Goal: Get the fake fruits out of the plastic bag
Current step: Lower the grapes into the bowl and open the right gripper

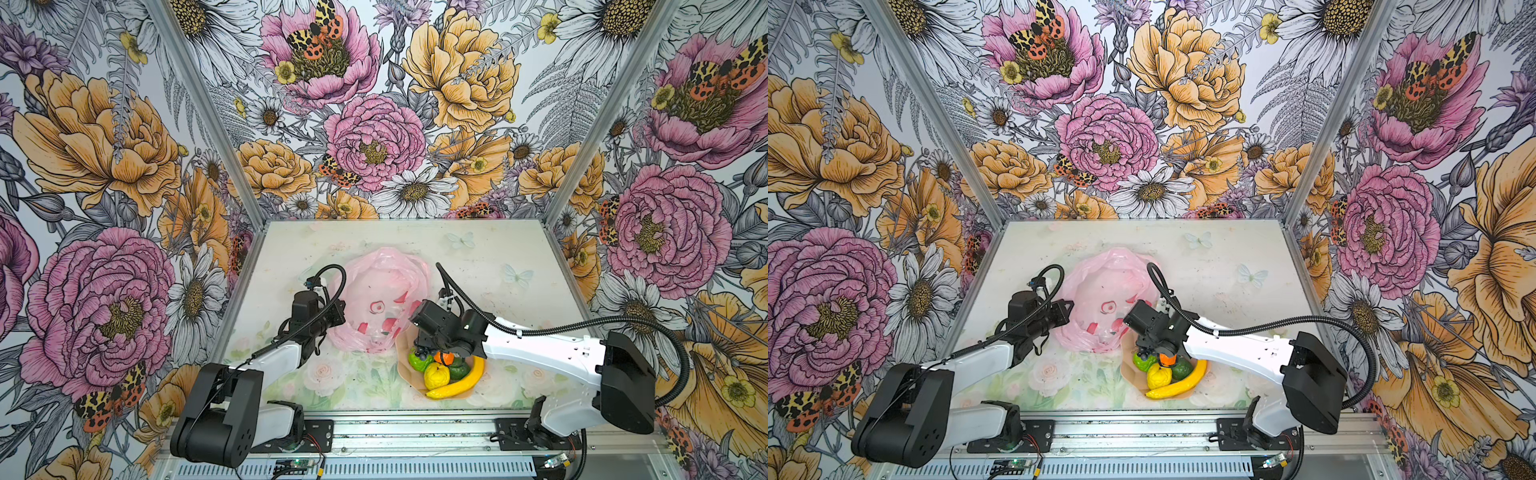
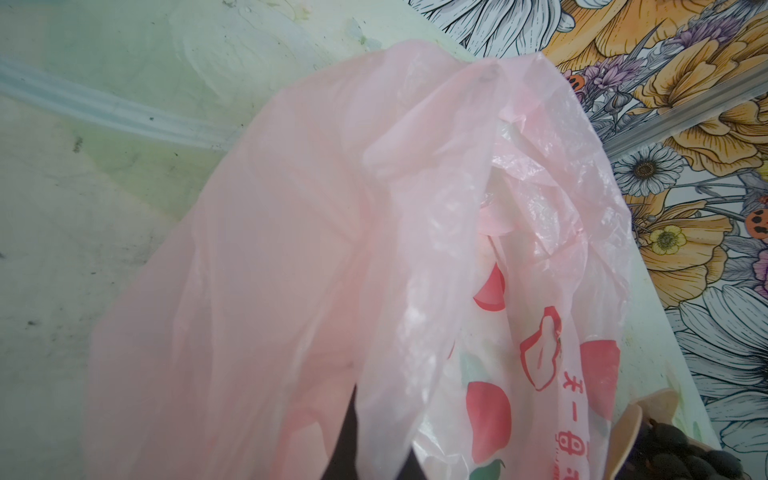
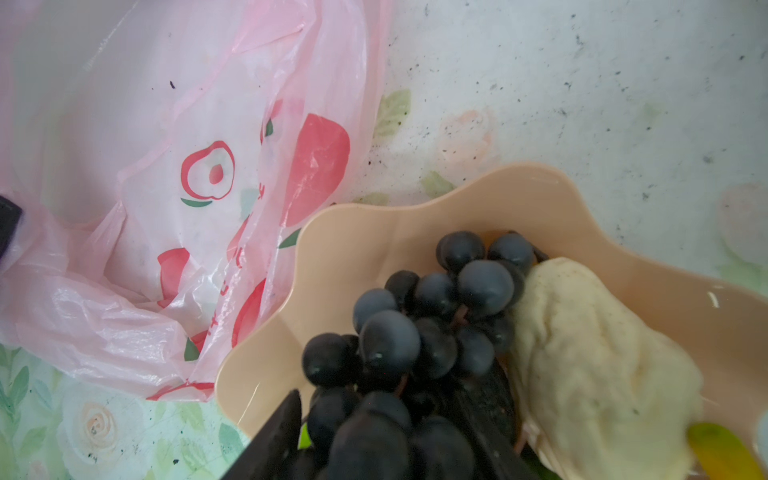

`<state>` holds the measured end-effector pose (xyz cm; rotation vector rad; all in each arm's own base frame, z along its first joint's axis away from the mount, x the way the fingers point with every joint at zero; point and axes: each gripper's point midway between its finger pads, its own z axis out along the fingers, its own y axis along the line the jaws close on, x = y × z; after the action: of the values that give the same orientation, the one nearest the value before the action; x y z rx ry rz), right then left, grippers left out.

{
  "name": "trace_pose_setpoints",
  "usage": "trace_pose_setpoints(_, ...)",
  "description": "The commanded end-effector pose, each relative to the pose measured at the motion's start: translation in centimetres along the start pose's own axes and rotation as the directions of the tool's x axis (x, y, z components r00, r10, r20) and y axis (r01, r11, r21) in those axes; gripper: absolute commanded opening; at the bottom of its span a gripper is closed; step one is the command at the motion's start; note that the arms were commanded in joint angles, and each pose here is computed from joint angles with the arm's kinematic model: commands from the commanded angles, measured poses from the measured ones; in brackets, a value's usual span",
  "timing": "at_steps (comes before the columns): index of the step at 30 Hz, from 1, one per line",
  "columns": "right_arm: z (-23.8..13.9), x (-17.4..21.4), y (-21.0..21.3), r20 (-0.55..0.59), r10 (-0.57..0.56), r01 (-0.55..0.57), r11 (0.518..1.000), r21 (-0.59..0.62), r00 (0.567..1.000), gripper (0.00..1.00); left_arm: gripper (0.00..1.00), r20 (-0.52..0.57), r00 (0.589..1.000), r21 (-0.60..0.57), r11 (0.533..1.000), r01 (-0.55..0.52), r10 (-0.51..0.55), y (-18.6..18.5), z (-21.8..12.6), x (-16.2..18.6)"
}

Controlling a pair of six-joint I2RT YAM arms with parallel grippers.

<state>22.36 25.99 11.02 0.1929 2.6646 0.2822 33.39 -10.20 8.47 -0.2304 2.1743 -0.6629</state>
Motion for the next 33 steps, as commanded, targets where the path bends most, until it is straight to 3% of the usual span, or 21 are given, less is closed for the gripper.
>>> trace_pose_setpoints(1, 0.1, -0.5, 1.8, -0.011, -0.036, 0.035, 0.999, -0.023, 0.999, 0.59, 0.0, 0.037, 0.999, -0.011, 1.0, -0.025, 0.026, 0.0, -0.2, -1.2)
trace_pose_setpoints(6, 0.9, 0.0, 2.0, -0.032, -0.053, 0.053, 0.999, -0.008, 0.998, 0.64, 0.0, 0.039, 0.999, -0.013, 1.0, -0.026, 0.027, 0.0, -0.3, -1.2)
trace_pose_setpoints(12, 2.2, 0.4, 3.1, -0.057, -0.098, 0.098, 0.995, 0.004, 0.994, 0.62, 0.0, 0.038, 0.999, -0.01, 1.0, -0.026, 0.026, 0.0, -0.3, -1.2)
trace_pose_setpoints(16, 2.5, 0.4, 3.3, -0.058, -0.106, 0.107, 0.994, 0.008, 0.993, 0.68, 0.0, 0.038, 0.999, -0.014, 1.0, -0.025, 0.025, 0.1, -0.3, -1.2)
trace_pose_setpoints(24, 0.9, -0.7, 3.1, -0.012, -0.095, 0.095, 0.995, -0.011, 0.995, 0.82, 0.0, 0.036, 0.999, -0.013, 1.0, -0.025, 0.026, 0.1, -0.2, -1.2)
trace_pose_setpoints(33, -1.2, -1.8, 2.7, 0.026, -0.081, 0.082, 0.996, -0.044, 0.996, 0.88, 0.0, 0.033, 0.999, -0.016, 1.0, -0.025, 0.025, 0.2, -0.1, -1.2)
